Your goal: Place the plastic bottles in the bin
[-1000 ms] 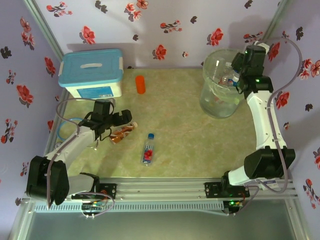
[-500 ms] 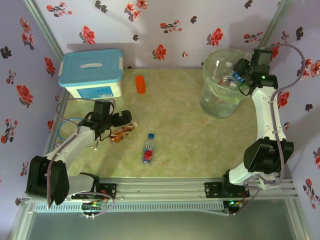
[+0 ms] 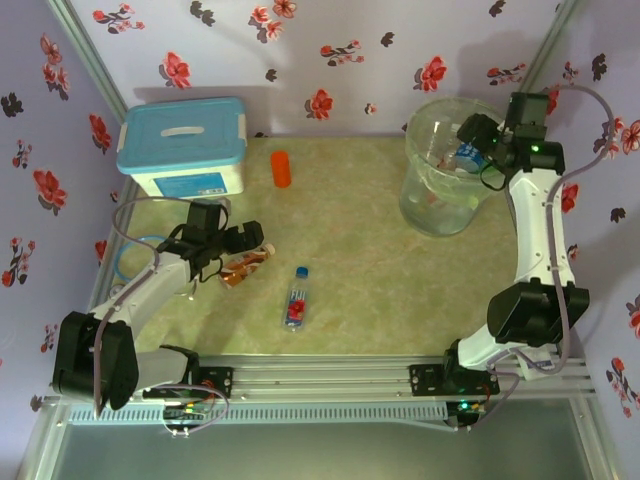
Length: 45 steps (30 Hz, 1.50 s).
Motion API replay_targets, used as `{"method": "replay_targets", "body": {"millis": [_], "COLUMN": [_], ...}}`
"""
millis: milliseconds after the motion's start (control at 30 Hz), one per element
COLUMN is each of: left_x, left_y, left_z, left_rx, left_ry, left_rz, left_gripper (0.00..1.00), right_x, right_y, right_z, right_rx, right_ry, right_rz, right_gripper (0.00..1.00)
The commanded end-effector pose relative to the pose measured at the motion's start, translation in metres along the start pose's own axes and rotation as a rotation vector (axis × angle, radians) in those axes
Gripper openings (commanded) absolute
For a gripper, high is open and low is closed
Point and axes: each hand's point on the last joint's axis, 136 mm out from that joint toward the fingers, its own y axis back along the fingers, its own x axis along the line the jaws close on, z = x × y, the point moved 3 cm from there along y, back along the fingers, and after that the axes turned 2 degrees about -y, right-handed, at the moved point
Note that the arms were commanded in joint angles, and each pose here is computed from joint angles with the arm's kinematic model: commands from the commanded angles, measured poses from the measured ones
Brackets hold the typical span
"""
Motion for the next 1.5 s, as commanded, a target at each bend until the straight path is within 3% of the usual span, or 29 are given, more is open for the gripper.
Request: {"method": "replay_targets", "body": {"millis": [0,167,333,500,733,1000,1200,1467], "left_x": [0.004,0.004,0.003,0.004,0.004,0.005,0.005,0.004], "left_y": [0.001,-0.002,-0.003,-0.002,-0.005,-0.005,-0.005,-0.002], "left_z": [-0.004,-0.004,-0.003,-0.004,-0.004,-0.006,-0.006,-0.004], "left_rx": [0.005,0.008,0.006,0.009,0.013,0.017,0.013,0.011], "left_ry": [-0.013,-0.011,-0.008,-0.01,-0.009,-0.012,-0.007,-0.024], "left_rz": [0.002,0.002,-0.001,0.001,0.003,0.005,0.004,0.006], "left_gripper": [1.0,1.0,1.0,1.0,1.0,1.0,1.0,1.0], "right_x": [-0.003,-0.001,0.004,0.007,0.041,0.044,0.043,0.056], "right_y": [0.022,0.029,-0.002,-0.036,-0.064,-0.071,-0.087,-0.037], "right_z": [0.014,0.031,0.024,0.008,-0.014,-0.01,-0.021,0.02], "right_rx": [-0.036,-0.066,0.002,0.07,0.146,0.121,0.198,0.045], "right_ry": [0.07,0.126,0.166,0.201,0.257,0.253,0.221,0.234], "right_rz": [-0.066,-0.106,-0.085,-0.097,0.008,-0.012,-0.004,0.023], "right_gripper": [0.86,0.78,0.54,0.47,0.47,0.5,0.49,0.5]}}
